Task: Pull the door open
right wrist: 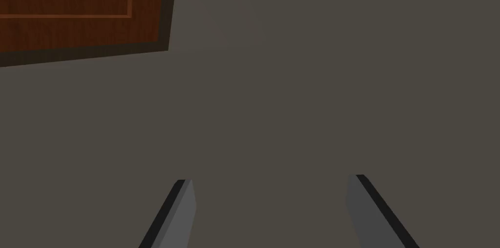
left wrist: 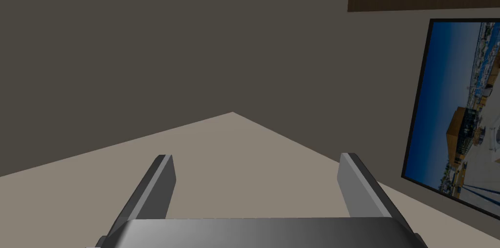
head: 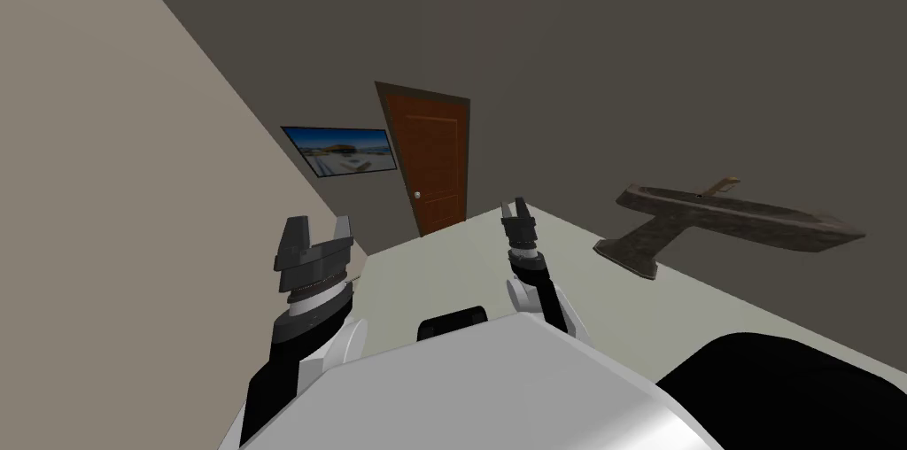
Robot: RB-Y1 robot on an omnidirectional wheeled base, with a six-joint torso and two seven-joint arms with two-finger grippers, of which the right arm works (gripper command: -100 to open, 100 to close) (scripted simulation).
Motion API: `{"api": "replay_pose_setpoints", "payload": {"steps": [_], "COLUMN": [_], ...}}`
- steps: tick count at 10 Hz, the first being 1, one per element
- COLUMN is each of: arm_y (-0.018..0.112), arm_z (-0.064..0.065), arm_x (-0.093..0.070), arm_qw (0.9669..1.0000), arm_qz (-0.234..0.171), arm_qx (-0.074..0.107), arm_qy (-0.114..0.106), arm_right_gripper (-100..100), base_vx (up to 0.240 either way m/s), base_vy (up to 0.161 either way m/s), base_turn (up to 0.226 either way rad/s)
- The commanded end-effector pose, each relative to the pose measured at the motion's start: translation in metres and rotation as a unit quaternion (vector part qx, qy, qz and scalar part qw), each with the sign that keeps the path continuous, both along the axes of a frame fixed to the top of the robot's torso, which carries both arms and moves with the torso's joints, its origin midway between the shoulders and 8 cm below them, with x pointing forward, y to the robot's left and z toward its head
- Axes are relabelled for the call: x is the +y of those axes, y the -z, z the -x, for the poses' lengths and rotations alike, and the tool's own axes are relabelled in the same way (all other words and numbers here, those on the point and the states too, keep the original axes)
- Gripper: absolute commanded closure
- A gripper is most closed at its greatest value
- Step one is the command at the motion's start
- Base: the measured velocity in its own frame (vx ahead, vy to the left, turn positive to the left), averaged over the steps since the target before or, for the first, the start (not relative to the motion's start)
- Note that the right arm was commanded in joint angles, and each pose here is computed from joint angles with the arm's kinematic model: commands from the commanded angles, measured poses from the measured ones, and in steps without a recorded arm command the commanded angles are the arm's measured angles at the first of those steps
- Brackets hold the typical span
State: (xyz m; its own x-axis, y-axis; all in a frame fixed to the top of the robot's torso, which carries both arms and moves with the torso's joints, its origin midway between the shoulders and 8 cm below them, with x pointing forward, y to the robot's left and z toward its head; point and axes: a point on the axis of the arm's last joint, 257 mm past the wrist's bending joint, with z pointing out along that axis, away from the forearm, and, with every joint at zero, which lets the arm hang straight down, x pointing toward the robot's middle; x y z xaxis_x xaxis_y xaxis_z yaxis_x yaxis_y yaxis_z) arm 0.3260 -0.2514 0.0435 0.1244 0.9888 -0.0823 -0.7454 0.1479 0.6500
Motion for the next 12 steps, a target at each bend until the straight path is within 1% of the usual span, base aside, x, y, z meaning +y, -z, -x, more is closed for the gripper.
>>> {"api": "replay_pose_setpoints", "payload": {"steps": [1, 2, 3, 5, 6, 7, 8, 9, 10, 12], "arm_y": [0.009, 0.012, 0.017, 0.032, 0.040, 0.049, 0.055, 0.065, 0.070, 0.082], "arm_z": [-0.005, -0.006, -0.010, -0.017, -0.021, -0.025, -0.027, -0.032, -0.034, -0.039], "arm_x": [-0.001, -0.001, -0.001, -0.003, -0.005, -0.007, -0.008, -0.010, -0.012, -0.015], "arm_qw": [0.9997, 0.9996, 0.9990, 0.9968, 0.9950, 0.9925, 0.9909, 0.9872, 0.9851, 0.9800], "arm_qz": [0.017, 0.023, 0.034, 0.061, 0.076, 0.093, 0.103, 0.122, 0.131, 0.152], "arm_qx": [0.009, 0.012, 0.018, 0.032, 0.040, 0.049, 0.054, 0.064, 0.068, 0.079], "arm_qy": [0.011, 0.015, 0.022, 0.040, 0.050, 0.062, 0.068, 0.081, 0.087, 0.101], "arm_right_gripper": [-100, -100, -100, -100, -100, -100, -100, -100, -100, -100], "base_vx": [0.093, 0.141, 0.195, 0.193, 0.194, 0.194, 0.150, 0.144, 0.143, 0.105], "base_vy": [0.041, 0.073, 0.095, 0.091, 0.101, 0.099, 0.088, 0.102, 0.099, 0.067], "base_turn": [0.056, 0.037, 0.028, 0.052, 0.058, 0.070, 0.051, 0.060, 0.041, 0.040]}}
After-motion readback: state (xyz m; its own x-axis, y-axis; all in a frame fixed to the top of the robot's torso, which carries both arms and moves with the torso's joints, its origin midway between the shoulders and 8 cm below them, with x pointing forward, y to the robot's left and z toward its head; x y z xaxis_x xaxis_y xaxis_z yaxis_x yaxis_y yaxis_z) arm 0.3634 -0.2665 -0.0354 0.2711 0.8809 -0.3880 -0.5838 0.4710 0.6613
